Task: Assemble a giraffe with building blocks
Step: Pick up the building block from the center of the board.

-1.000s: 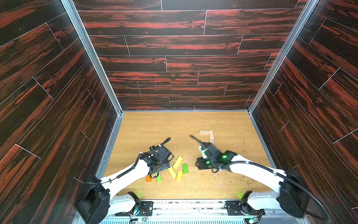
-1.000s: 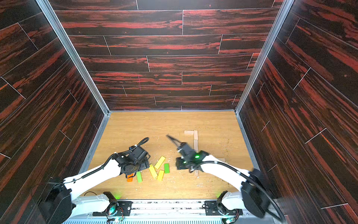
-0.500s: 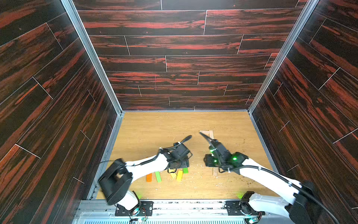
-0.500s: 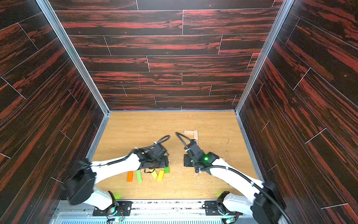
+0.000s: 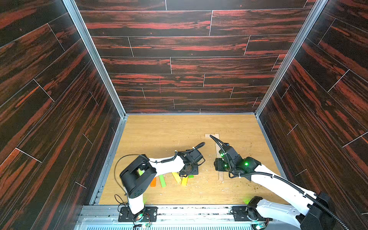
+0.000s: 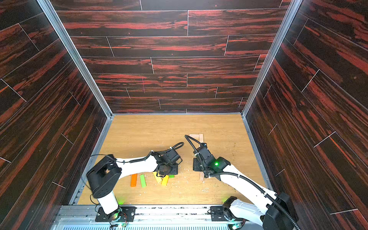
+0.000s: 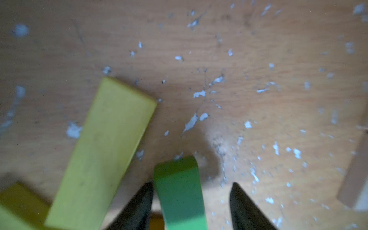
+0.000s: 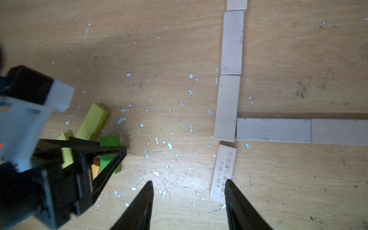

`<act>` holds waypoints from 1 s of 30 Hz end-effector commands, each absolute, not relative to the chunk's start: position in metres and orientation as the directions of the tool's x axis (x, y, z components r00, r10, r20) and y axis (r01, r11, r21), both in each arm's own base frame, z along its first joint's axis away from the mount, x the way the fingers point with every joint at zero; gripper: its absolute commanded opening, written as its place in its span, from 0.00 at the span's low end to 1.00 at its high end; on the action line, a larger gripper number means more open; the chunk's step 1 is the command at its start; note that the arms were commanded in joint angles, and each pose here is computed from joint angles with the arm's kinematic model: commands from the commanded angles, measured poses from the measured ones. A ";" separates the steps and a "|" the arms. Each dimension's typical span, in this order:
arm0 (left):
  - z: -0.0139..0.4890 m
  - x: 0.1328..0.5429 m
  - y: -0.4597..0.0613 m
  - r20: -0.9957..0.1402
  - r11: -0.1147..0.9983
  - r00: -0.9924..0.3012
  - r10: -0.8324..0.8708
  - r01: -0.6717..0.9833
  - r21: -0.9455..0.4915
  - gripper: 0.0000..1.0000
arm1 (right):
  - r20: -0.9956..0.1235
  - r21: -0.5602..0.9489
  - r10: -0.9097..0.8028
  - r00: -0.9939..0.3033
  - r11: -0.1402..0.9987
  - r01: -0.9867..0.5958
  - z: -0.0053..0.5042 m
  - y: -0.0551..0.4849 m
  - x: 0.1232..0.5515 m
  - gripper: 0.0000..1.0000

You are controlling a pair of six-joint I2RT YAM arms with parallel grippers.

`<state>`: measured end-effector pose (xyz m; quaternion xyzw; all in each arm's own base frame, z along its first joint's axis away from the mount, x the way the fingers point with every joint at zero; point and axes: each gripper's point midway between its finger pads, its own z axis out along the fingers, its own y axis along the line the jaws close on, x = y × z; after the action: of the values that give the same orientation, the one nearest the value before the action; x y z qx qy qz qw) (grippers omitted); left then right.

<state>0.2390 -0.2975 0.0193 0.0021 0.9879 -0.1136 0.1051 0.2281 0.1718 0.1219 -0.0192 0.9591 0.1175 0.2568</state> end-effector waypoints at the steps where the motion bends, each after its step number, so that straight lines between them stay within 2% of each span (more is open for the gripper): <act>1: 0.013 0.232 -0.298 -0.177 0.981 -0.984 0.016 0.050 -0.186 0.53 | -0.490 0.197 0.024 -0.872 0.977 -0.084 0.117 0.164 0.225 0.58; 5: 0.013 0.231 -0.298 -0.182 0.984 -0.983 0.032 0.063 -0.169 0.39 | -0.489 0.196 0.026 -0.872 0.977 -0.080 0.116 0.163 0.225 0.58; 10: 0.034 0.239 -0.291 -0.224 0.989 -0.972 0.068 0.096 -0.115 0.28 | -0.497 0.198 0.038 -0.867 0.978 -0.071 0.120 0.159 0.227 0.58; 14: 0.059 0.257 -0.289 -0.264 0.988 -0.958 0.115 0.137 -0.068 0.19 | -0.513 0.208 0.059 -0.857 0.976 -0.057 0.128 0.152 0.230 0.58; 17: 0.080 0.285 -0.280 -0.300 0.990 -0.947 0.112 0.133 -0.050 0.06 | -0.528 0.214 0.073 -0.846 0.975 -0.050 0.136 0.146 0.231 0.58; 20: 0.099 0.324 -0.260 -0.347 0.997 -0.936 0.049 0.067 -0.041 0.07 | -0.536 0.219 0.082 -0.840 0.975 -0.045 0.140 0.142 0.232 0.58; 24: 0.112 0.376 -0.228 -0.392 0.997 -0.916 -0.082 -0.074 -0.037 0.16 | -0.534 0.222 0.085 -0.841 0.974 -0.043 0.140 0.141 0.233 0.58; 27: 0.106 0.407 -0.209 -0.379 0.971 -0.894 -0.240 -0.217 -0.104 0.17 | -0.525 0.236 0.089 -0.846 0.971 -0.044 0.138 0.142 0.233 0.58; 30: 0.094 0.433 -0.189 -0.360 0.894 -0.819 -0.448 -0.394 -0.215 0.17 | -0.518 0.248 0.093 -0.851 0.968 -0.045 0.136 0.144 0.232 0.58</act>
<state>0.4238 -0.2044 0.1082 -0.1422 0.9643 -0.0527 0.2172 0.2349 0.1437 0.1371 0.0147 0.9528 0.1205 0.2784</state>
